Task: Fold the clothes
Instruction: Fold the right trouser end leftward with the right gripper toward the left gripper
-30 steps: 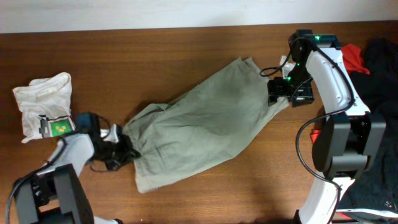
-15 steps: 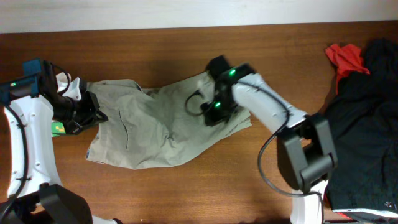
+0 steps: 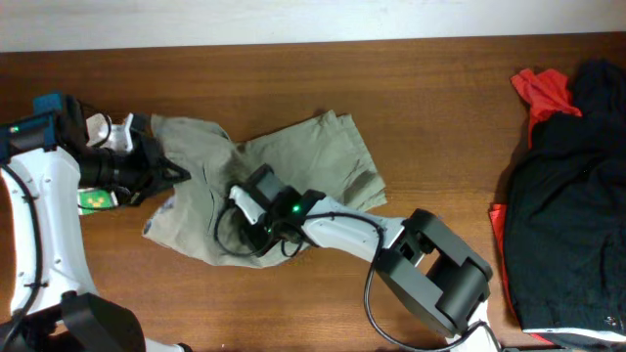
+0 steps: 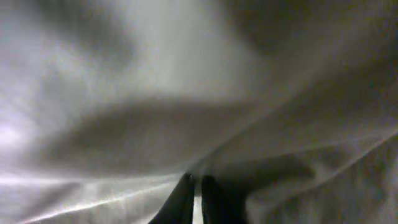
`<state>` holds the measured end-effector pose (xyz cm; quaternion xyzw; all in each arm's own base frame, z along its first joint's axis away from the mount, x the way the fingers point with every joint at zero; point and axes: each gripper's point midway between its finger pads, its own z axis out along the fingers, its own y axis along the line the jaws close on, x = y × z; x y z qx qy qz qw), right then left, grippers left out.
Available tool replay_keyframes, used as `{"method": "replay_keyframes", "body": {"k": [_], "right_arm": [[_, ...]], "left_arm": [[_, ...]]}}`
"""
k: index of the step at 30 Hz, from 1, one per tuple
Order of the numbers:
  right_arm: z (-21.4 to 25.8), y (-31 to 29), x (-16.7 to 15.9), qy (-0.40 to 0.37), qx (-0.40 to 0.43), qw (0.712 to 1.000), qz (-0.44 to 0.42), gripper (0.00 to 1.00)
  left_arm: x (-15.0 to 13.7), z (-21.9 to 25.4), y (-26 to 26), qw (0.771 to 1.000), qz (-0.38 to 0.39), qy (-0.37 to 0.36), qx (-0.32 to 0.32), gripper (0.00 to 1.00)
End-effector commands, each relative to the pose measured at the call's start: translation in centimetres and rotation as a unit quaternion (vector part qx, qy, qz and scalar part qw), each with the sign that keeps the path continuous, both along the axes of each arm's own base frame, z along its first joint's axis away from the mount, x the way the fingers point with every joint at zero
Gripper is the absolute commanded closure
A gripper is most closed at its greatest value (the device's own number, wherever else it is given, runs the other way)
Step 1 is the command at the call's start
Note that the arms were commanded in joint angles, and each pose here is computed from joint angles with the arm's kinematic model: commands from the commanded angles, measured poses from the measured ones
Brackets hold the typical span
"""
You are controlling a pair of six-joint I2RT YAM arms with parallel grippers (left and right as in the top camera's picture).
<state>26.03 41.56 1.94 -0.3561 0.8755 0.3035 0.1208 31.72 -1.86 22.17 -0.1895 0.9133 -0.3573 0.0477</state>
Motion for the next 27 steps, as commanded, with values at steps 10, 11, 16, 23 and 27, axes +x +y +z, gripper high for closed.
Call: {"method": "replay_keyframes", "body": {"k": [10, 11, 16, 23, 27], "right_arm": [[4.7, -6.0, 9.6, -0.045, -0.006, 0.992, -0.121, 0.91], [3.8, -5.7, 9.3, -0.04, -0.01, 0.992, -0.117, 0.91], [-0.7, -1.4, 5.1, -0.003, -0.007, 0.998, -0.054, 0.91], [-0.4, 4.4, -2.0, -0.015, 0.01, 0.999, 0.026, 0.91], [1.4, 2.3, 0.7, -0.022, -0.016, 1.0, -0.011, 0.91]], "left_arm": [[0.4, 2.2, 1.9, 0.996, -0.005, -0.036, 0.075, 0.99], [0.6, 2.3, 1.8, 0.997, -0.004, -0.042, 0.071, 0.99], [1.4, 2.8, 1.5, 0.997, 0.003, -0.056, 0.057, 0.99], [4.8, 3.9, -1.6, 0.991, -0.022, -0.128, 0.046, 0.99], [5.2, 2.1, -2.7, 0.984, -0.034, -0.11, 0.136, 0.99]]}}
